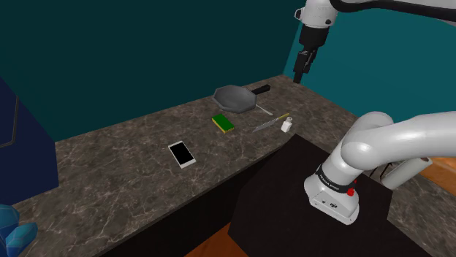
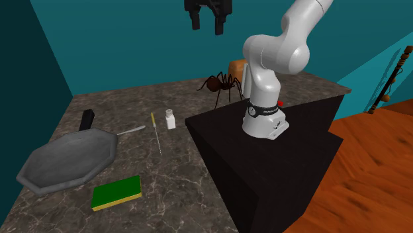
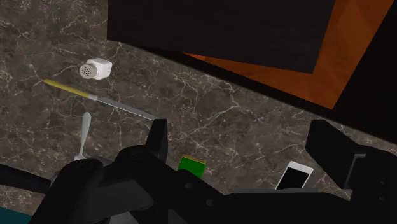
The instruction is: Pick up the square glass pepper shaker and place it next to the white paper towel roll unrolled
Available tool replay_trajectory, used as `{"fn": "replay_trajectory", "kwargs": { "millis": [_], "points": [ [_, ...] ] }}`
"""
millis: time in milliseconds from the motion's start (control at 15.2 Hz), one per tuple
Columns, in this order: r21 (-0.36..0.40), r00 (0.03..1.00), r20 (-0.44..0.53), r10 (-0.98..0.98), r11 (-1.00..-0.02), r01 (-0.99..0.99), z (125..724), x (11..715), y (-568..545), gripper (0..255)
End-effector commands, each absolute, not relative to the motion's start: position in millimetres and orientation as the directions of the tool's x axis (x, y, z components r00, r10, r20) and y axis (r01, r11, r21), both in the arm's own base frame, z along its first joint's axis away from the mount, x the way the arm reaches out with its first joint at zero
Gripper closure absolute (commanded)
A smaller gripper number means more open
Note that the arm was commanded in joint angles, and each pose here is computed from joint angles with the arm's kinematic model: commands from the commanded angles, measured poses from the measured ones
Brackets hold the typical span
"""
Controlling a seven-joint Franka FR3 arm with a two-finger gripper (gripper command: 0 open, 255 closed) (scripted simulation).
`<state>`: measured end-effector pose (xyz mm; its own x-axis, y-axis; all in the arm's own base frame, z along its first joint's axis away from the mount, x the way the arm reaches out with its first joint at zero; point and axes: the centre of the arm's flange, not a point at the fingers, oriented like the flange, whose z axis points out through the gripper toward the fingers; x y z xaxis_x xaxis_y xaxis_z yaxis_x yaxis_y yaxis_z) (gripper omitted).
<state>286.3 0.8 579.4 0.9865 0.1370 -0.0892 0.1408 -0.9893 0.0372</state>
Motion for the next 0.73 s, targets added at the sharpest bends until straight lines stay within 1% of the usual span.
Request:
{"fn": "replay_trajectory", "kwargs": {
  "millis": [0,660],
  "points": [
    [0.037,0.987,-0.089,0.137,-0.989,0.141,579,286,1,0],
    [0.026,0.991,-0.126,0.049,-0.998,0.053,475,326,-77,0]
  ]
}}
